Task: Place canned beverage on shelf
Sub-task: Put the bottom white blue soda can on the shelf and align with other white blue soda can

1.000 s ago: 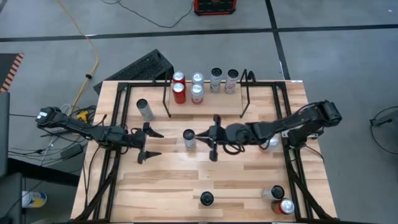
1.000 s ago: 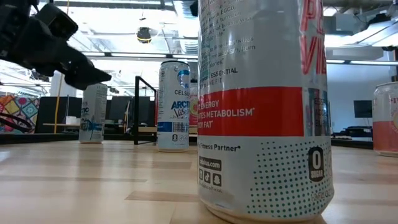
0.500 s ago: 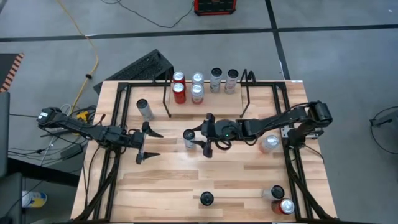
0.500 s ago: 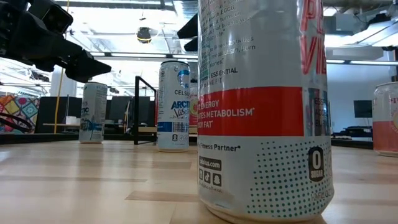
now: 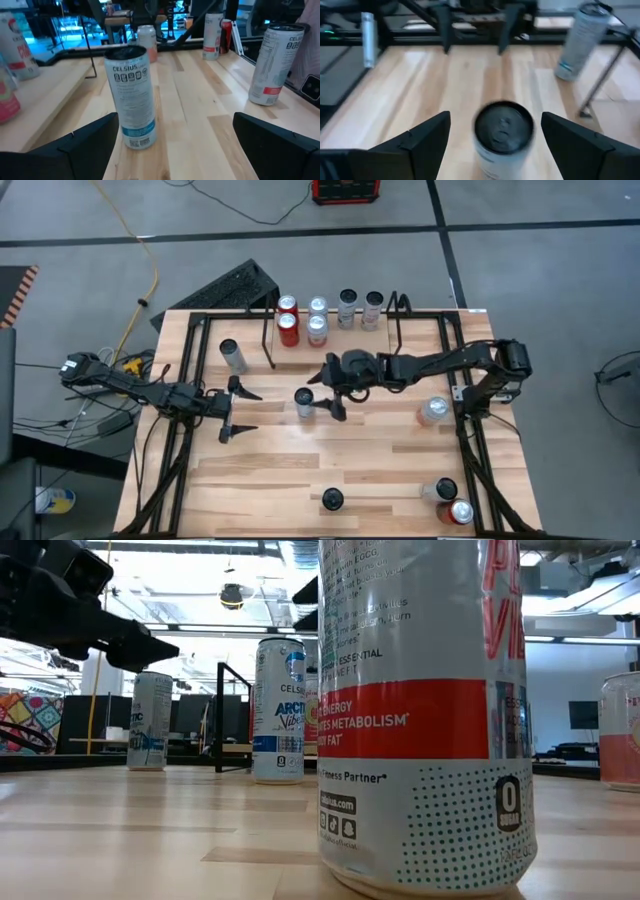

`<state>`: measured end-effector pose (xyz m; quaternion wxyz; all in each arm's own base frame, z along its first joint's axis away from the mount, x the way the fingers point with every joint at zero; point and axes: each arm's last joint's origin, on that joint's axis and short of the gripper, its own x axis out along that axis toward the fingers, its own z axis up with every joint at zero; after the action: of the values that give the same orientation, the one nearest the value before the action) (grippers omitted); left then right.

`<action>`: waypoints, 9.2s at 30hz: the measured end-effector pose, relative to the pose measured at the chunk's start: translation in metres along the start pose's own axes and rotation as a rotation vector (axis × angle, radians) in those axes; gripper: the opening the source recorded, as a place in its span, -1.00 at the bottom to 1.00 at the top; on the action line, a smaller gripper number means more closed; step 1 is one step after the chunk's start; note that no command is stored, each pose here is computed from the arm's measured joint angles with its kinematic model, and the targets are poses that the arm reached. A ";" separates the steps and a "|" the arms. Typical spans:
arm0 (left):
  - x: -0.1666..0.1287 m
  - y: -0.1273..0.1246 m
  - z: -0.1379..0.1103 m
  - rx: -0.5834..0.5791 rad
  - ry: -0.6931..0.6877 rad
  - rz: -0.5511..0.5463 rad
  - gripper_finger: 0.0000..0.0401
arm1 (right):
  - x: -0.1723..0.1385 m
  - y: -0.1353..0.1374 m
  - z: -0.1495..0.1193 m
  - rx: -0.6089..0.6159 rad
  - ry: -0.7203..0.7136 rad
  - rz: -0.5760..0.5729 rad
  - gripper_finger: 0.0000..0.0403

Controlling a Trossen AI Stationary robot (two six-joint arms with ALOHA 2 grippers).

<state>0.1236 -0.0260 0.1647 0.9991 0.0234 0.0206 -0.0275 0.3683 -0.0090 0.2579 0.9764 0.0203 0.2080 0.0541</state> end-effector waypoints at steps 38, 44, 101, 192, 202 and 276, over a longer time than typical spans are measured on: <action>0.000 0.000 0.002 0.062 -0.027 0.003 0.89 | 0.019 -0.026 0.007 -0.105 0.115 -0.002 0.68; 0.000 0.000 0.002 0.062 -0.022 0.003 0.89 | 0.019 -0.026 0.008 -0.080 0.104 0.024 0.68; 0.000 0.000 -0.003 0.029 0.028 0.011 0.89 | 0.017 0.049 -0.023 0.496 0.128 -0.934 0.46; 0.000 0.001 -0.005 0.058 0.050 0.032 0.89 | -0.025 -0.029 0.016 -0.216 0.415 -0.176 0.64; 0.000 0.001 -0.005 0.058 0.051 0.032 0.89 | -0.026 -0.029 0.012 -0.188 0.450 -0.175 0.64; -0.001 0.001 -0.011 0.017 0.107 0.054 0.89 | -0.073 -0.144 0.028 0.067 0.531 -0.384 0.45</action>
<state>0.1226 -0.0240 0.1537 0.9967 0.0341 0.0732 0.0004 0.3275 -0.1612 0.3045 0.8793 -0.0020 0.4570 -0.1343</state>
